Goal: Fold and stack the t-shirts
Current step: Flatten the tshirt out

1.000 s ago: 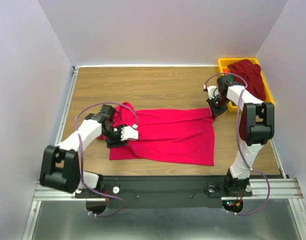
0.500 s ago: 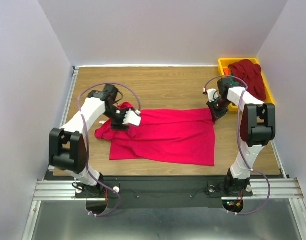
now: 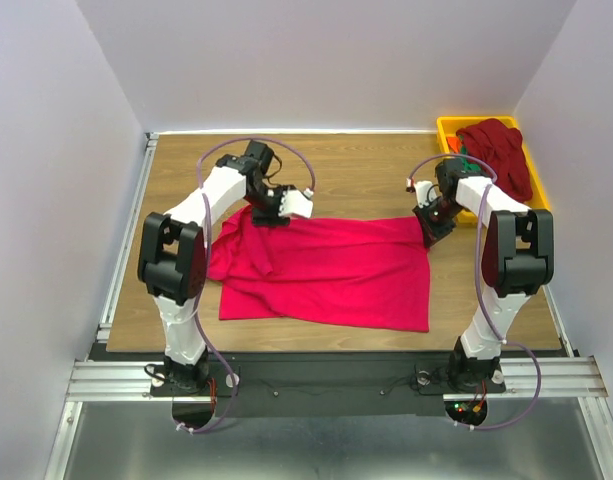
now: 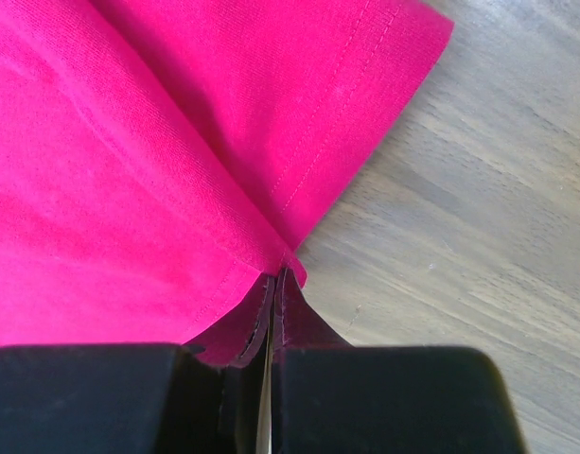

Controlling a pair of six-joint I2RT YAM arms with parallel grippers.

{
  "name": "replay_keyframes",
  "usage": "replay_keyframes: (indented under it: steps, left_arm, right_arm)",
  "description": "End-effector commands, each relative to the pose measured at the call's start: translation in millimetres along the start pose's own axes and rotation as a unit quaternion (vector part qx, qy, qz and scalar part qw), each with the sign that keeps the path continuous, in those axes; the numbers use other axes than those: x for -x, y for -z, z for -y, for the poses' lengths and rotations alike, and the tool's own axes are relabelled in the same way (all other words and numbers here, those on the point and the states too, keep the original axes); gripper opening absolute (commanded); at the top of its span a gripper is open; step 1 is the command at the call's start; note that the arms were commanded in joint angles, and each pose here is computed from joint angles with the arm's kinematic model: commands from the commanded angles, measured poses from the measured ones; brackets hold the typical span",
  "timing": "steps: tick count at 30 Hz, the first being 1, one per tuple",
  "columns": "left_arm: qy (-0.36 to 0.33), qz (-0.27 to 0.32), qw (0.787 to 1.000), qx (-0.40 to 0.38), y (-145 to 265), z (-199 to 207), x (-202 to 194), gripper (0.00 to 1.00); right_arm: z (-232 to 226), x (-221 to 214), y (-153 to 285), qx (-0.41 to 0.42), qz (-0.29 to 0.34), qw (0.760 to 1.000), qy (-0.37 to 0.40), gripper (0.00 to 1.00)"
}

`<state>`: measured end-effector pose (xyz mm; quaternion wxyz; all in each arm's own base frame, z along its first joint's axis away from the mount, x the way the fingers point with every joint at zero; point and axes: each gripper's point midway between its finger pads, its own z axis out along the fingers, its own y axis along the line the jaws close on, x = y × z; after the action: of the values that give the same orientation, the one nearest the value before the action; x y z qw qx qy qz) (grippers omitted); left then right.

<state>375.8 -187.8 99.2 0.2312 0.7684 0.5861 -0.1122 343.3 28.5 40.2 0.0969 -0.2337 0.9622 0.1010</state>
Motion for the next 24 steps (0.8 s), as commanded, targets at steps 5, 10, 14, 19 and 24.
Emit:
replay_keyframes:
  steps: [5,10,14,19,24]
  left_arm:
    - [-0.023,-0.071,0.997,0.015,10,-48,-40,0.67]
    - [-0.031,-0.107,0.994,-0.005,-5,-45,-66,0.67]
    - [-0.027,-0.119,0.992,-0.003,-7,-48,-80,0.54]
    - [0.013,-0.103,0.994,0.040,24,-69,-91,0.06]
    - [0.050,-0.077,0.994,0.054,78,-53,-110,0.00]
  right_arm:
    - [1,0,12,-0.008,0.011,1.000,0.004,0.01]
    - [2,0,8,-0.007,0.009,1.000,0.002,0.00]
    - [6,-1,-2,-0.011,0.002,1.000,-0.005,0.01]
    - [21,11,-8,-0.037,0.010,0.999,-0.020,0.01]
    - [40,33,3,-0.049,0.041,0.997,-0.044,0.01]
